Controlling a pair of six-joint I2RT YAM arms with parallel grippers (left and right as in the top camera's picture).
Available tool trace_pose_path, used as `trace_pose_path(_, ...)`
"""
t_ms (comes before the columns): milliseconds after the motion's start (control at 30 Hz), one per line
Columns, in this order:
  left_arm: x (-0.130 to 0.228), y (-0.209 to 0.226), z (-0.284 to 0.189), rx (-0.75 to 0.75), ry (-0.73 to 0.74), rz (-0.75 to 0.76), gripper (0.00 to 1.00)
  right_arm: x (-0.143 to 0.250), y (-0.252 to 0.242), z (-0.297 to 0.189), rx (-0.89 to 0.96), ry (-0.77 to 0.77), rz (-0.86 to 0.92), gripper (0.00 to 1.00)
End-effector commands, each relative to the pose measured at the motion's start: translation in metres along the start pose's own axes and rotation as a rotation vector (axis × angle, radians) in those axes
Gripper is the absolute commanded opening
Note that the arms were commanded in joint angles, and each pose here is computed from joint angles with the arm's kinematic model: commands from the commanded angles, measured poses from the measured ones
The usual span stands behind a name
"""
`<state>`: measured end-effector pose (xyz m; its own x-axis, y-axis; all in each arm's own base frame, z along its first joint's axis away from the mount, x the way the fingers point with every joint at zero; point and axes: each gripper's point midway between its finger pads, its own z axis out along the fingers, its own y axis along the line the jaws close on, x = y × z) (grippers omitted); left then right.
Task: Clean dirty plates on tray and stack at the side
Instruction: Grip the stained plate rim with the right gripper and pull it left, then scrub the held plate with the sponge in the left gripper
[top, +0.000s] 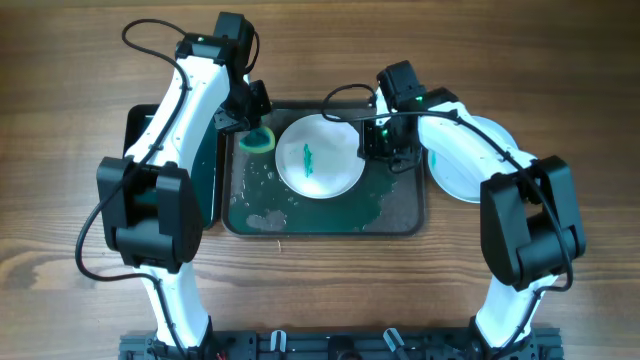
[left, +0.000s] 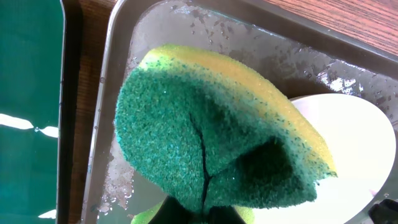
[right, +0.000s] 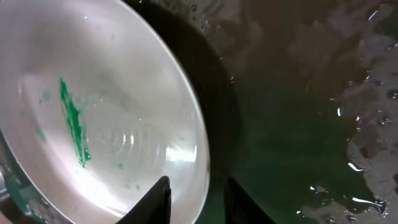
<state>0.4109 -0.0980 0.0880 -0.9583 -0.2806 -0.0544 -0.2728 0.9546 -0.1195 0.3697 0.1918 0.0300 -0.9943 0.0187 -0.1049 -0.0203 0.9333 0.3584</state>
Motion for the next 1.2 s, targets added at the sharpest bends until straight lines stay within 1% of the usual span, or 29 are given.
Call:
trace_pose_path(0,-0.003,-0.006,-0.004,0.020,-0.011,0.029,0.04,0.007,-0.004,0.019,-0.009,0.047,0.017,0.28)
trace_pose_path(133,-0.003,-0.007,-0.004,0.021,-0.013,0.029,0.04,0.004,0.002,0.021,-0.040,0.040,0.006,0.27)
trace_pose_path(233,-0.003,-0.007,-0.004,0.021,-0.012,0.029,0.04,0.002,0.003,0.025,-0.054,0.038,0.013,0.19)
trace_pose_path(400,-0.003,-0.007,-0.004,0.021,-0.012,0.029,0.04,0.007,0.009,0.045,-0.116,0.088,0.095,0.14)
trace_pose_path(467,-0.003,-0.007,-0.004,0.021,-0.012,0.029,0.04,0.007,0.012,0.049,-0.142,0.099,0.098,0.12)
trace_pose_path(500,-0.003,-0.007,-0.004,0.021,-0.012,0.029,0.04,0.007,0.015,0.050,-0.158,0.102,0.103,0.06)
trace_pose_path(533,-0.003,-0.007,-0.004,0.021,-0.012,0.029,0.04,0.008,0.015,0.050,-0.159,0.104,0.118,0.04)
trace_pose_path(667,0.000,-0.011,-0.003,0.020,-0.007,0.041,0.04,0.010,0.020,0.052,-0.149,0.102,0.108,0.04)
trace_pose_path(733,0.009,-0.017,0.004,0.015,0.009,0.063,0.04,0.011,0.021,0.054,-0.136,0.101,0.120,0.04)
trace_pose_path(933,0.036,-0.037,0.045,0.019,0.017,0.140,0.04,0.014,0.025,0.055,-0.137,0.105,0.108,0.04)
trace_pose_path(1067,0.053,-0.027,0.073,-0.003,0.044,0.091,0.04,0.014,0.025,0.055,-0.137,0.106,0.104,0.04)
trace_pose_path(1167,0.068,-0.015,0.088,-0.028,0.081,0.088,0.04,0.014,0.025,0.055,-0.137,0.106,0.103,0.04)
